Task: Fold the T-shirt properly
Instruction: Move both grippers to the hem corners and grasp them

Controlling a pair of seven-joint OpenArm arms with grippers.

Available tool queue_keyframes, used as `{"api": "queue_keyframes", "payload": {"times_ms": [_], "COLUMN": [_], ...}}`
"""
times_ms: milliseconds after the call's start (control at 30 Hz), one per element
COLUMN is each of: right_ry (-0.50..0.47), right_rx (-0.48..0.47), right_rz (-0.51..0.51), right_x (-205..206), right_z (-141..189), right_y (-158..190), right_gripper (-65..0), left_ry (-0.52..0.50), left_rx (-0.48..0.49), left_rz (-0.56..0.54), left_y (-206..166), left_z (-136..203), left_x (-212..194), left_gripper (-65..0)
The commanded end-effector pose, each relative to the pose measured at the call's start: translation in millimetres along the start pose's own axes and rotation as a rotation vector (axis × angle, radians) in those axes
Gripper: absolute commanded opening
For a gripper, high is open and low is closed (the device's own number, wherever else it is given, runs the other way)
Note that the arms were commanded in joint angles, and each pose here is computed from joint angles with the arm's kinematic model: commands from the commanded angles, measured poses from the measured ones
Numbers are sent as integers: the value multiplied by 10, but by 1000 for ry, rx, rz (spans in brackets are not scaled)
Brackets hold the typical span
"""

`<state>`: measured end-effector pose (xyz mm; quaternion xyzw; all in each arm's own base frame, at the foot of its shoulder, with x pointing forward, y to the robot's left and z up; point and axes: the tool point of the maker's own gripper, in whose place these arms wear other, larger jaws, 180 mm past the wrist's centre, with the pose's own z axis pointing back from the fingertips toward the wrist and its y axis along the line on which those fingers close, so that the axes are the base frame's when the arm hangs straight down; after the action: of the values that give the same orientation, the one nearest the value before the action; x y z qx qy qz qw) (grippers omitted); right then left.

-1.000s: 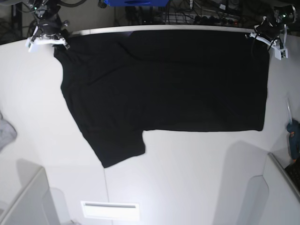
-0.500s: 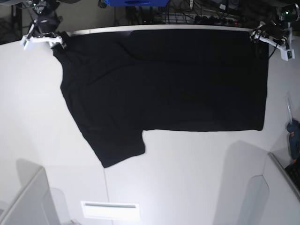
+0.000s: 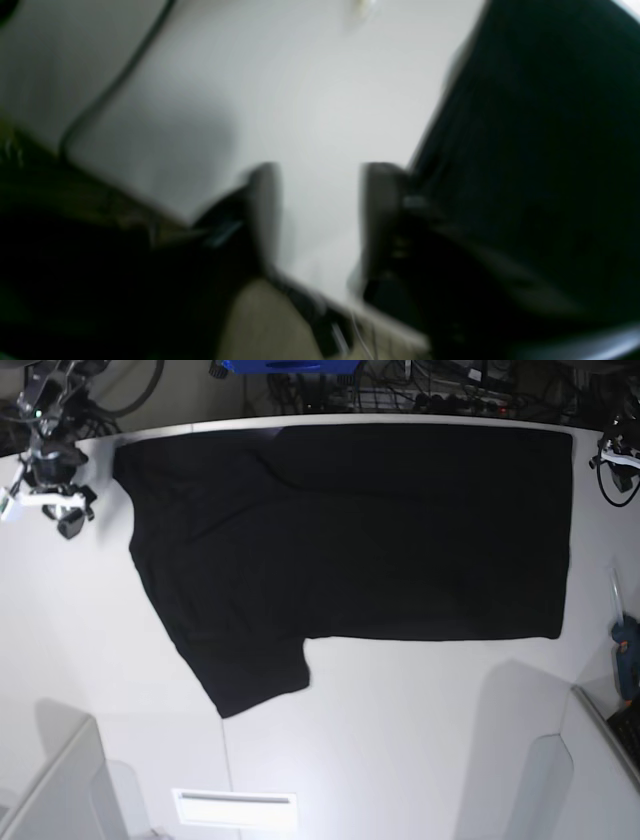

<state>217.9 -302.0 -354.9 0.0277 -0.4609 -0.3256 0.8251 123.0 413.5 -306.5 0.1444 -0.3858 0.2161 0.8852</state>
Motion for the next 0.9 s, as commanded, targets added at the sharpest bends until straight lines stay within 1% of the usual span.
{"api": "queue_keyframes", "payload": {"times_ms": [0,33,67,233,300,367,467,500,567,633,667,733,833,867], "right_ry": [-8,3,24,81,115,154,216,242,279,303,318,355,413,417], "right_rx": [48,73,103,210,245,261,260,263,264,294,323,361,339,336], "right_rz": [27,38,45,37,29,17,47,65,110,165,191,225,208,213], "right_x": [107,137,145,255,263,248,251,209,183,165,142,86,4,-18], "right_z": [-95,-190,-310,-768,-953,-1144,-1414,-1486,-1593,-1656,-1680,-1742,-1849,-1868], "right_y": [177,297,447,1014,1241,1400,1536,1603,1697,1821,1903,1997,1959,1963], "right_gripper": [-357,-357,-357,-354,-320,-284,-254,-248,-245,-245,-245,-245,-245,-245], "left_ry": [-48,-58,-68,-84,-79,-71,-68,-68,-71,-68,-65,-59,-57,-55], "left_rx": [2,1,0,-16,-31,-47,-52,-52,-47,-46,-46,-46,-48,-50], "left_rz": [-16,-13,-11,-6,-22,-30,-31,-31,-30,-29,-26,-19,-18,-21], "left_y": [1,-12,-22,-90,-139,-196,-218,-218,-196,-188,-183,-175,-178,-184], "left_z": [22,10,0,-33,-56,-74,-81,-81,-74,-81,-88,-102,-109,-111], "left_x": [157,189,223,282,290,272,261,261,272,264,252,231,225,223], "left_gripper": [-564,-638,-650,-650,-650,-650,-650,-637,-532,-466,-451,-441,-439,-439]}}
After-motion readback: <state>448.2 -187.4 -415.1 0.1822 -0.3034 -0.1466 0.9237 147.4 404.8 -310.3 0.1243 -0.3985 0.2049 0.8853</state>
